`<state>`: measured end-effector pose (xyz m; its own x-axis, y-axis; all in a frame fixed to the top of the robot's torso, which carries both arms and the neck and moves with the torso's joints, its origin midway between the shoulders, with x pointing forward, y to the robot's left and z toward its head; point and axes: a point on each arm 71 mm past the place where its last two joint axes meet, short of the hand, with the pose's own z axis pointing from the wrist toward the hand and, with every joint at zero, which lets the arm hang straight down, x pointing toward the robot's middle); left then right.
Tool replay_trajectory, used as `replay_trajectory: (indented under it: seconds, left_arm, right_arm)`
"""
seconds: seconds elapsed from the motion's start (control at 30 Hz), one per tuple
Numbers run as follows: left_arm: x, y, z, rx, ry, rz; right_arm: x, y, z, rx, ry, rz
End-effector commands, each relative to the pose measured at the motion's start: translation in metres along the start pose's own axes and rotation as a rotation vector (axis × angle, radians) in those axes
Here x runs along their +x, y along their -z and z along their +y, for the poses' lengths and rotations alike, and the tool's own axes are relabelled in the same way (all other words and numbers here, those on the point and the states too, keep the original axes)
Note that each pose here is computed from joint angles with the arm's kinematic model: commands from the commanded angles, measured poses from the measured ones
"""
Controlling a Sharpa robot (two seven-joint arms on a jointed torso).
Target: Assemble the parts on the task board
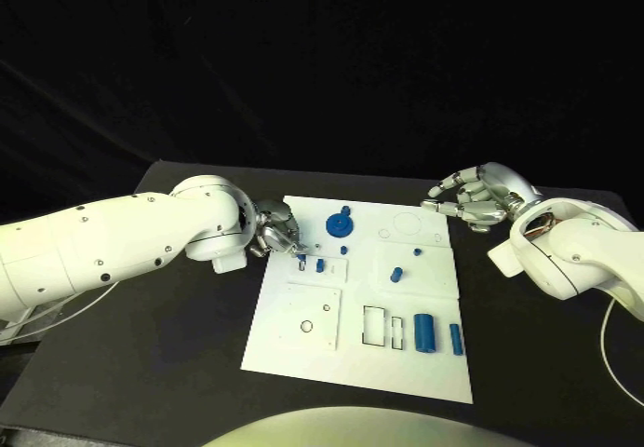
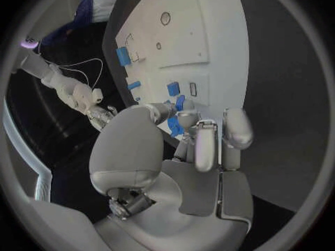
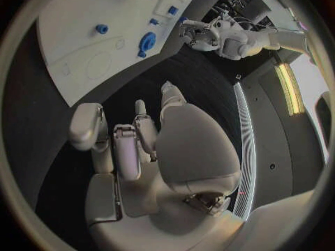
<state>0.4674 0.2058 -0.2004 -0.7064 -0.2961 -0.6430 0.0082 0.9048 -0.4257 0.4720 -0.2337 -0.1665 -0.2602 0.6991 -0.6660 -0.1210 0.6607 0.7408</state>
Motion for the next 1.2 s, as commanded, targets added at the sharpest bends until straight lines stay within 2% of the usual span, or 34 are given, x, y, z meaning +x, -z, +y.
replay_trajectory:
  seconds: [0.03,0.43,0.67,1.2]
  left_arm:
    - [0.0009,0.0007,-0.0027,0.027,-0.024,-0.070]
    - [0.0134,-0.0027,-0.0013,0.034,-0.054,-0.081]
    - [0.0146,-0.0036,-0.0011,0.030,-0.088,-0.089]
    - [0.0174,-0.0048,0.0021,0.002,-0.150,-0.043]
  right_arm:
    - [0.001,0.000,0.000,-0.008,0.003,0.007]
    - [0.002,0.001,-0.002,-0.006,0.001,0.010]
    - [0.002,0.001,-0.002,-0.005,0.001,0.010]
    - [0.002,0.001,-0.002,-0.005,-0.001,0.008]
